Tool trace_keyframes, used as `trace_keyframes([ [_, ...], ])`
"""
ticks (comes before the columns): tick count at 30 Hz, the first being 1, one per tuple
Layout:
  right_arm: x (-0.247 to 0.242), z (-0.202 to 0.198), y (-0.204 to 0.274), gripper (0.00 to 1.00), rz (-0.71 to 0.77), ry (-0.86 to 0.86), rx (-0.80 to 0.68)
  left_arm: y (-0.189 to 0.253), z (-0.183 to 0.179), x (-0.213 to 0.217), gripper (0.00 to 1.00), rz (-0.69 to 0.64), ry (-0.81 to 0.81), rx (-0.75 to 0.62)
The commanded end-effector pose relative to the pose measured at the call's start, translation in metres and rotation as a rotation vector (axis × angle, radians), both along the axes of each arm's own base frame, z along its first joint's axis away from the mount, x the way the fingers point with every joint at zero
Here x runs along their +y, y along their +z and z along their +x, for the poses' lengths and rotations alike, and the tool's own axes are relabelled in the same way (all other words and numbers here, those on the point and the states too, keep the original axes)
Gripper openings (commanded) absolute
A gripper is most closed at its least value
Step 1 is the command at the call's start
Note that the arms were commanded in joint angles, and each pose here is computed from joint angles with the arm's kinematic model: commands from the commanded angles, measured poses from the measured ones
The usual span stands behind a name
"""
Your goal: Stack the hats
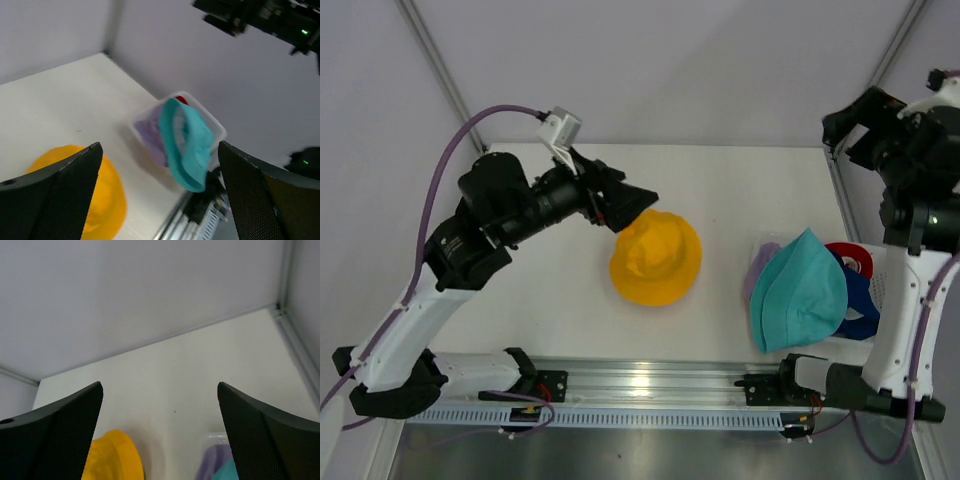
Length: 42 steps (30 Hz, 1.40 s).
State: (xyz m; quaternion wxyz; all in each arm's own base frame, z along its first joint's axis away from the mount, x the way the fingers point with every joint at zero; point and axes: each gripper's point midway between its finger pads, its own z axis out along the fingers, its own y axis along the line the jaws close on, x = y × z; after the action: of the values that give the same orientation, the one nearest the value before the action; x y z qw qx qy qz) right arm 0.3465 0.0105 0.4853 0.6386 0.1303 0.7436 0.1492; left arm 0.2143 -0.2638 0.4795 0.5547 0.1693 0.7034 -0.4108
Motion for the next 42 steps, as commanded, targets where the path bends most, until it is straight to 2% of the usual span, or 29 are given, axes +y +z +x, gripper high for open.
trace_keyframes([
  [1,-0.033,-0.056,-0.014,1.0,-0.064,-0.108,0.047,-0.04,-0.033,-0.077,1.0,0.096,-0.332,0.047],
  [2,-0.038,-0.063,-0.017,1.0,-0.076,-0.142,0.053,-0.064,-0.028,-0.104,0.99,0.132,-0.379,0.093],
  [3,-0.049,-0.07,-0.024,0.99,-0.079,-0.211,0.074,-0.051,-0.033,-0.12,1.0,0.105,-0.431,0.077],
  [5,-0.059,-0.083,-0.036,1.0,-0.072,-0.286,0.1,-0.063,-0.04,-0.151,1.0,0.135,-0.505,0.073],
  [6,-0.067,-0.089,-0.044,1.0,-0.072,-0.335,0.129,-0.067,-0.032,-0.172,1.0,0.148,-0.507,0.064],
  [8,-0.072,-0.096,-0.057,1.0,-0.054,-0.374,0.167,-0.08,-0.035,-0.196,1.0,0.185,-0.542,0.039],
  [11,-0.073,-0.104,-0.07,1.0,-0.021,-0.404,0.192,-0.085,-0.031,-0.233,1.0,0.172,-0.576,0.013],
  [12,-0.07,-0.108,-0.076,1.0,-0.009,-0.401,0.192,-0.103,-0.028,-0.247,0.99,0.189,-0.587,0.039],
  [13,-0.069,-0.109,-0.078,0.99,-0.002,-0.398,0.191,-0.1,-0.029,-0.256,1.0,0.174,-0.594,0.035],
  [21,-0.059,-0.107,-0.06,0.99,-0.042,-0.366,0.136,-0.152,-0.04,-0.303,0.99,0.201,-0.6,0.137],
  [25,-0.057,-0.108,-0.057,1.0,-0.081,-0.368,0.131,-0.173,-0.049,-0.317,0.93,0.214,-0.582,0.168],
  [33,-0.059,-0.118,-0.047,1.0,-0.095,-0.4,0.097,-0.198,-0.04,-0.332,0.86,0.185,-0.532,0.227],
  [35,-0.054,-0.116,-0.047,1.0,-0.097,-0.375,0.096,-0.202,-0.04,-0.335,0.79,0.176,-0.534,0.244],
  [36,-0.051,-0.116,-0.048,1.0,-0.093,-0.356,0.097,-0.206,-0.04,-0.336,0.65,0.179,-0.533,0.248],
  [39,-0.048,-0.115,-0.049,0.99,-0.085,-0.343,0.096,-0.207,-0.038,-0.335,0.42,0.18,-0.525,0.25],
  [40,-0.049,-0.116,-0.049,1.0,-0.085,-0.346,0.096,-0.199,-0.037,-0.333,0.18,0.167,-0.518,0.245],
  [41,-0.049,-0.115,-0.05,0.99,-0.087,-0.349,0.093,-0.197,-0.036,-0.329,0.02,0.159,-0.508,0.261],
  [42,-0.049,-0.113,-0.061,0.99,-0.094,-0.346,0.114,-0.196,-0.036,-0.326,0.01,0.134,-0.505,0.274],
])
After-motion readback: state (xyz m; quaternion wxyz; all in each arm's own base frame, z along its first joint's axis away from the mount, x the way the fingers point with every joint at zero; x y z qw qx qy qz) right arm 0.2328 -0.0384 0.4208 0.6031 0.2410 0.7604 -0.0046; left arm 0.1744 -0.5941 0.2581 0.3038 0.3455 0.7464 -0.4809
